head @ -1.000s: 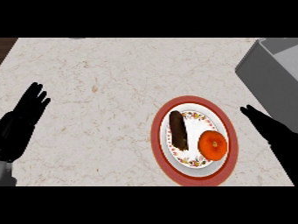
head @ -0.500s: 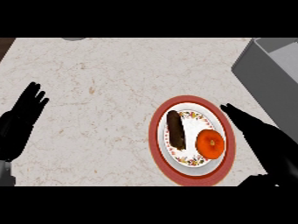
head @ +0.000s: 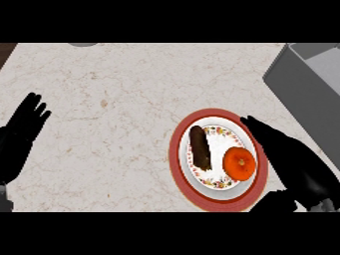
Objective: Pick the squash from the plate and place it in the cardboard box
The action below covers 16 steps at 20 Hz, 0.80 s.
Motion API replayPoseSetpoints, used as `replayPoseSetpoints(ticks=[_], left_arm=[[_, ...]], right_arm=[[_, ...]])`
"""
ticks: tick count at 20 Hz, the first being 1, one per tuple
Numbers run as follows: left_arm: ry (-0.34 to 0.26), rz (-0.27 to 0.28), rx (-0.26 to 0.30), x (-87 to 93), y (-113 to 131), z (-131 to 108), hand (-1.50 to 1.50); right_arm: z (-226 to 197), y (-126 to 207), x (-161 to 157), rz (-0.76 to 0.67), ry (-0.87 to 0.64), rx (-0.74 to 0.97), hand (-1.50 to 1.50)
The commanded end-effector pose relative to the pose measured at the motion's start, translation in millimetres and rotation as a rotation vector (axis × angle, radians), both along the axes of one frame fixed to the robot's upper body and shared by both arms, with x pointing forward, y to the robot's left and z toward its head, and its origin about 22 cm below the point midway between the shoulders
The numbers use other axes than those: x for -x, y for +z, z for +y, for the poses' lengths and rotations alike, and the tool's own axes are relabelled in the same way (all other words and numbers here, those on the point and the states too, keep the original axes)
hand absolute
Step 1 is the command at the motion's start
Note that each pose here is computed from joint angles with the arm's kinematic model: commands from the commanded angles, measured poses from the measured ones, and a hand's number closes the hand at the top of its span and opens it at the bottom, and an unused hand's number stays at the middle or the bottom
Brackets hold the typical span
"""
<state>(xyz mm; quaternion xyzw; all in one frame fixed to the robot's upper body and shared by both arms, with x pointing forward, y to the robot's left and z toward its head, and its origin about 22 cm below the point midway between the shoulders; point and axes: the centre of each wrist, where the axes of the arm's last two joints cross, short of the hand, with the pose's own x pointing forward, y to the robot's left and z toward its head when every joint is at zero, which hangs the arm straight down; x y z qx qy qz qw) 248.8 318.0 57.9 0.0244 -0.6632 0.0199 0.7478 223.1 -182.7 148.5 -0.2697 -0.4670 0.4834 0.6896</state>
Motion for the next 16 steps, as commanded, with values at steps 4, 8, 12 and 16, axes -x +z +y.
replayPoseSetpoints(ticks=[4, 8, 12, 16], left_arm=[[0.016, -0.012, 0.016, -3.4, -8, 6, 0.0], [-0.013, 0.008, 0.013, 7.5, 13, 2, 0.0], [0.009, 0.001, -0.003, 11.5, 8, -2, 0.0], [0.013, -0.005, 0.004, 1.5, 6, 6, 0.0]], right_arm=[[2, -10, -9, 0.008, -0.01, 0.053, -1.5], [30, -7, -12, 0.016, -0.016, 0.14, -1.5], [24, -20, -16, 0.039, -0.016, 0.137, -1.5], [38, -37, -35, 0.044, -0.033, 0.156, -1.5]])
